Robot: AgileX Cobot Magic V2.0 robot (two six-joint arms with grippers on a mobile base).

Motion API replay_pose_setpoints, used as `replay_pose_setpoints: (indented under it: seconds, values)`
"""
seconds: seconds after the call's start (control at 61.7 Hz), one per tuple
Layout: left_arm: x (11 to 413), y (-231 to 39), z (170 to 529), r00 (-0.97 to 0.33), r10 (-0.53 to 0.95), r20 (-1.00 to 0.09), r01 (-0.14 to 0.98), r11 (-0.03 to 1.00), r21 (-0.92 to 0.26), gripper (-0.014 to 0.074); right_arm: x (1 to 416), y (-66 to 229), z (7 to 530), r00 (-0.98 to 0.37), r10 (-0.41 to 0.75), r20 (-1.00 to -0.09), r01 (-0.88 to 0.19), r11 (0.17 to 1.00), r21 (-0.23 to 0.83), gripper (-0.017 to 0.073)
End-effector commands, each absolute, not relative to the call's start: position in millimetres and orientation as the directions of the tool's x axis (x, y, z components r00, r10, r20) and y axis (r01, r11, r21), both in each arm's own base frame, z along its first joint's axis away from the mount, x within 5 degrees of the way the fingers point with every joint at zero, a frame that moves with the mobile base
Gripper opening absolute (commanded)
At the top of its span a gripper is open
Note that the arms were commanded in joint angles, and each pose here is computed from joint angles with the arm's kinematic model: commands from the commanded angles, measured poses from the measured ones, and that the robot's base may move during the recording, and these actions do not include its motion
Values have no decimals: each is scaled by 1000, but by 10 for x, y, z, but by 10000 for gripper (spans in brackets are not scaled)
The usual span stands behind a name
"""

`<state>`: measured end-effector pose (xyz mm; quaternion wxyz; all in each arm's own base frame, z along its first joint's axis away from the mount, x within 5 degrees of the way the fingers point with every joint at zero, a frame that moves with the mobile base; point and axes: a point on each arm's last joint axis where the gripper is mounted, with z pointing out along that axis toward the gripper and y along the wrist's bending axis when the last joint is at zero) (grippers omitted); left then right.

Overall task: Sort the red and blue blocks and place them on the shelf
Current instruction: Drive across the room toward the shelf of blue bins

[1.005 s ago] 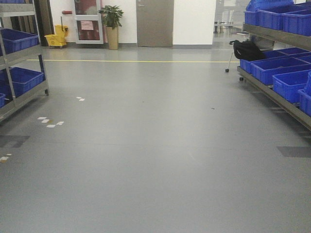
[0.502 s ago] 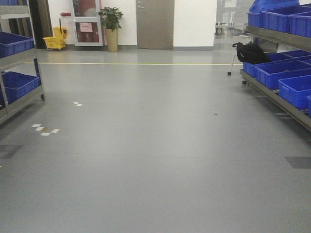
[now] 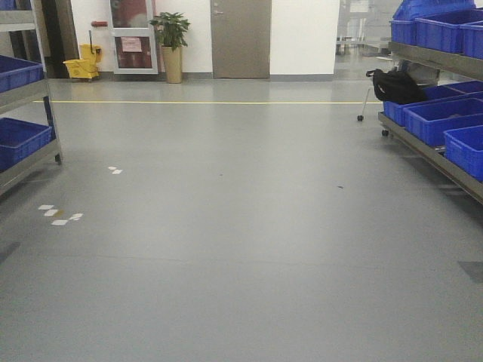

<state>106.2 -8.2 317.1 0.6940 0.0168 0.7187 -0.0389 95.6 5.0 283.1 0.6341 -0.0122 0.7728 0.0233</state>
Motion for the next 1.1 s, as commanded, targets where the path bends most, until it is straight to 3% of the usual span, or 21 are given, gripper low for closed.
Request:
replay_pose_setpoints:
  seconds: [0.0, 1.086]
  values:
    - [1058, -60, 3350, 81, -46, -996, 60, 997, -41, 123, 968, 46, 3003, -83, 8, -997, -47, 999, 11, 331]
    - [1058, -60, 3350, 81, -46, -996, 60, 997, -41, 123, 968, 46, 3003, -83, 8, -997, -47, 999, 11, 331]
